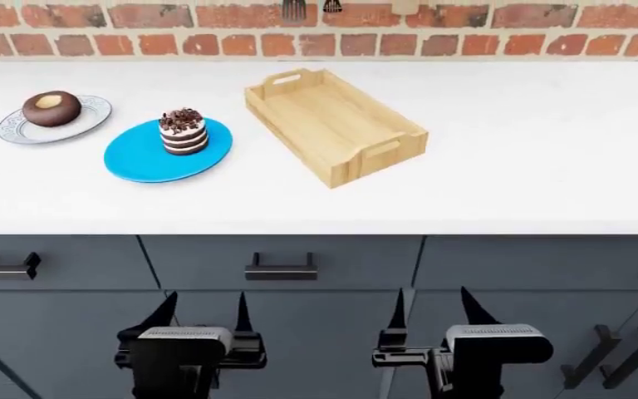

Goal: Move the dessert items from the plate to the tray.

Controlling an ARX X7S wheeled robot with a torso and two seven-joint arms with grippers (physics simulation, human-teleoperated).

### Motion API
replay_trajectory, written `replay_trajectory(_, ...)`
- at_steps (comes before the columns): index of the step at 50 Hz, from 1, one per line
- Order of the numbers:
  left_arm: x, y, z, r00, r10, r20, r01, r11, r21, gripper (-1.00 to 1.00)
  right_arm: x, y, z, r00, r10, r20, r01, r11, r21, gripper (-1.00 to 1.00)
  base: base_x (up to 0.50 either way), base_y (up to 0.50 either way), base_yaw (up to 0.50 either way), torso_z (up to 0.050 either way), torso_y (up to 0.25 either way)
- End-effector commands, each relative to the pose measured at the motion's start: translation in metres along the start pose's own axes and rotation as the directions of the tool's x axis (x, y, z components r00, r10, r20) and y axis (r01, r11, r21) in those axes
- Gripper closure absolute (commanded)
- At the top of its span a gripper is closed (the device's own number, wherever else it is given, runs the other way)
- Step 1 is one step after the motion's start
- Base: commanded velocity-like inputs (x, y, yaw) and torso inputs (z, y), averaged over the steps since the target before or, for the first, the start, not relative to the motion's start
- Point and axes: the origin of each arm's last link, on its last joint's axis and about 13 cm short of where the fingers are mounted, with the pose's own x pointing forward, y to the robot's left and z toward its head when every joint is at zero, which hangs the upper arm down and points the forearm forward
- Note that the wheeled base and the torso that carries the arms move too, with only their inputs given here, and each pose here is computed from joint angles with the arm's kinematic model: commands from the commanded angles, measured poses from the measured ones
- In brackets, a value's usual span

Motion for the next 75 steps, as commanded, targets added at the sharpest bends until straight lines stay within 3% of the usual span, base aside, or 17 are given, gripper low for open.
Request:
replay_trajectory(1,0.0,0.001,0.002,1.0,0.014,-0.007,-0.014,1.0,-0.008,-1.0,0.0,0.001,0.002,1.0,0.001,0.004,-0.001,1.0,-0.007,-1.0,0.0,0.0,0.0,0.05,0.0)
replay_trajectory(9,0.002,0.001,0.01,1.0,0.003,-0.002,-0.003,1.0,-0.013,-1.0,0.0,0.0,0.012,1.0,0.003,0.016,-0.003,1.0,0.001,-1.0,0.0,0.0,0.0,0.044,0.0)
replay_trajectory(17,0.022,0.007,0.062,0.999,-0.001,-0.042,0.001,1.0,-0.003,-1.0,0.011,-0.008,0.064,0.998,0.001,0.067,0.002,0.999,-0.04,-1.0,0.0,0.0,0.0,0.0,0.0)
replay_trajectory(27,0.016,0.012,0.112,0.998,-0.031,-0.053,0.03,0.999,-0.016,-1.0,0.008,-0.023,0.114,0.992,0.055,0.113,-0.046,0.996,-0.079,-1.0,0.0,0.0,0.0,0.0,0.0)
replay_trajectory(32,0.012,0.02,0.135,0.997,-0.053,-0.048,0.05,0.998,-0.043,-1.0,0.005,-0.032,0.14,0.989,0.086,0.124,-0.068,0.987,-0.147,-1.0,0.0,0.0,0.0,0.0,0.0)
replay_trajectory(38,0.009,0.03,0.166,0.997,-0.068,-0.038,0.066,0.997,-0.034,-1.0,0.003,-0.037,0.163,0.987,0.085,0.136,-0.069,0.991,-0.118,-1.0,0.0,0.0,0.0,0.0,0.0)
replay_trajectory(46,0.009,0.039,0.202,0.996,-0.085,-0.003,0.085,0.996,-0.037,-1.0,0.007,-0.046,0.198,0.982,0.089,0.164,-0.067,0.988,-0.137,-1.0,0.0,0.0,0.0,0.0,0.0)
replay_trajectory(53,0.009,0.047,0.217,0.996,-0.084,0.015,0.085,0.995,-0.057,-1.0,0.007,-0.05,0.211,0.983,0.094,0.159,-0.069,0.986,-0.154,-1.0,0.0,0.0,0.0,0.0,0.0)
replay_trajectory(64,0.004,0.051,0.237,0.997,-0.076,0.035,0.076,0.997,-0.004,-1.0,0.004,-0.051,0.234,0.977,0.096,0.191,-0.05,0.971,-0.234,-1.0,0.0,0.0,0.0,0.0,0.0)
replay_trajectory(75,0.002,0.053,0.236,0.997,-0.063,0.036,0.062,0.998,0.013,-1.0,0.004,-0.048,0.235,0.974,0.116,0.197,-0.063,0.964,-0.257,-1.0,0.0,0.05,0.0,0.0,0.0)
